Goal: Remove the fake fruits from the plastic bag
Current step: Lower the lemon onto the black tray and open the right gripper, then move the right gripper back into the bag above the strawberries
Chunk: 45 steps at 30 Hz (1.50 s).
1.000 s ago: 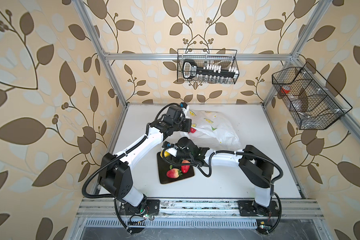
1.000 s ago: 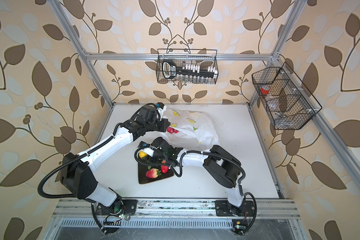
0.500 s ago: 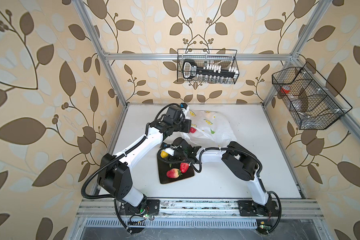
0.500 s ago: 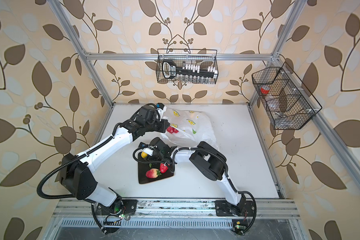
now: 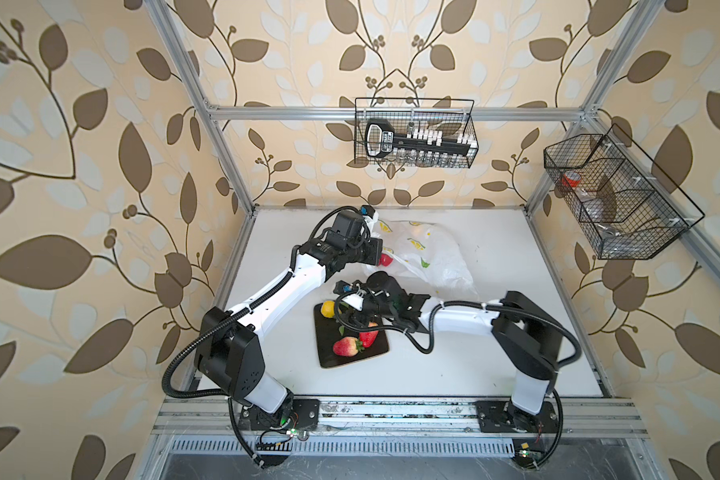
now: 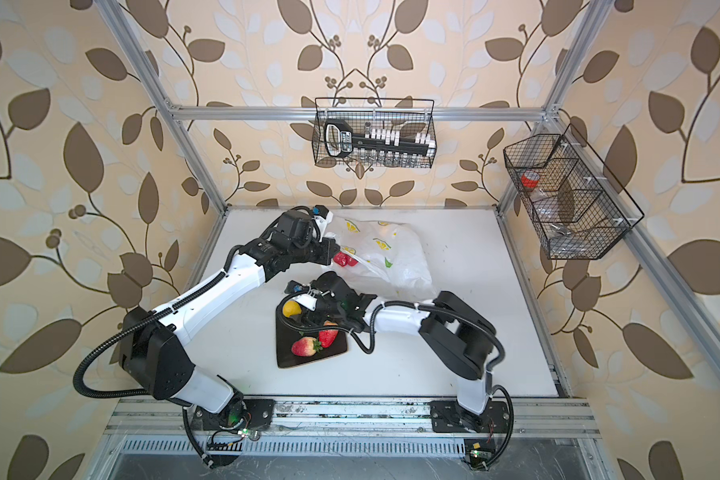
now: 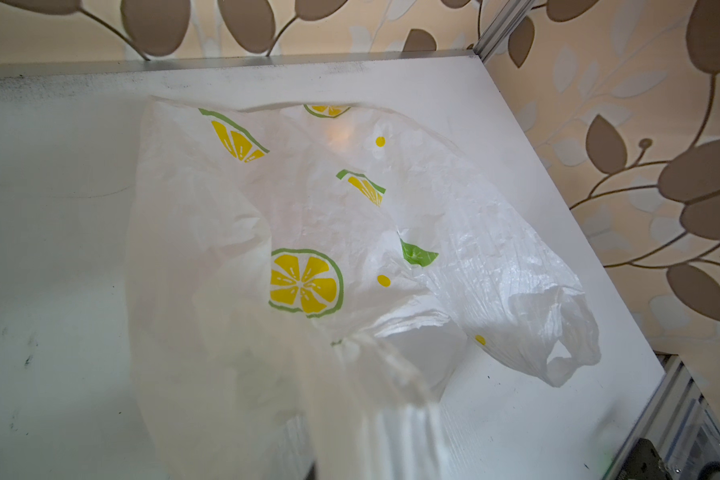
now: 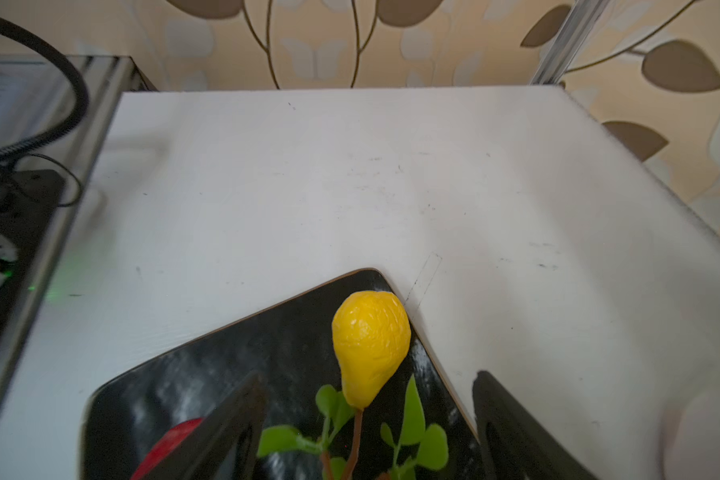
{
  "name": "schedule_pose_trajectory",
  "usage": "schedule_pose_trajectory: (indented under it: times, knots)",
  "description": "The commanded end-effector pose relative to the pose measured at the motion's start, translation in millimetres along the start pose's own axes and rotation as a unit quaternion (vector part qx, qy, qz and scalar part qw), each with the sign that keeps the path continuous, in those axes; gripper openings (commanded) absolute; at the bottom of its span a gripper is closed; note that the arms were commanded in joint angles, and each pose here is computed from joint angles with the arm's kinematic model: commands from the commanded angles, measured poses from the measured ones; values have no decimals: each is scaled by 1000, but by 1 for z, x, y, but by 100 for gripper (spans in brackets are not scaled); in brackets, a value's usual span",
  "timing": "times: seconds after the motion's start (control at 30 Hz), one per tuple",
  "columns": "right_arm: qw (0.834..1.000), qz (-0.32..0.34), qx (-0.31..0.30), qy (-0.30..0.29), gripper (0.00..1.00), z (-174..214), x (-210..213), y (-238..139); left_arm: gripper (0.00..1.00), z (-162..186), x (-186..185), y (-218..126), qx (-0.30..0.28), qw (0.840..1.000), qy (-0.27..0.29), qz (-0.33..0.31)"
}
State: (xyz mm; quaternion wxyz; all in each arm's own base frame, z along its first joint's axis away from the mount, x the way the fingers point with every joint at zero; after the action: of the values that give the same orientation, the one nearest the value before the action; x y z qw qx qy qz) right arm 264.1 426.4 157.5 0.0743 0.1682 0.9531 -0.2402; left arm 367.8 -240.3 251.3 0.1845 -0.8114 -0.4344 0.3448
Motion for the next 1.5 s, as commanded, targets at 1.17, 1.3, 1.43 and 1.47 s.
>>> schedule_pose_trajectory:
  times: [1.17,1.3,1.43,1.47]
  knots:
    - [949,232,95,-189,19,72,-150,-84,0,-4,-8,-25,-21,999,28,26]
    - [946,224,115,-202,19,88,-156,-72,0,-3,-9,-24,-19,999,28,30]
    - [944,225,155,-184,20,112,-169,-62,0,-7,-16,-38,-31,998,38,41]
    - [941,230,169,-182,20,120,-171,-61,0,-6,-17,-39,-30,998,43,43]
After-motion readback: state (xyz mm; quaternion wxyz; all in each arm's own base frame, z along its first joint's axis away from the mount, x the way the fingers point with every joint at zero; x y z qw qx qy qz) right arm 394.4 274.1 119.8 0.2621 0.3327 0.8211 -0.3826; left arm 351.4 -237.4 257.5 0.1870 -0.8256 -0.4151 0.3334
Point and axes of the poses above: each gripper's point midway between its finger pads, its own y axis out along the fingers, its own x axis along the line the jaws close on, z = x × y, the point moved 2 cm from there along -y, back along the fingers, and after that the axes turned 3 degrees about -y, right-handed, at the moved point
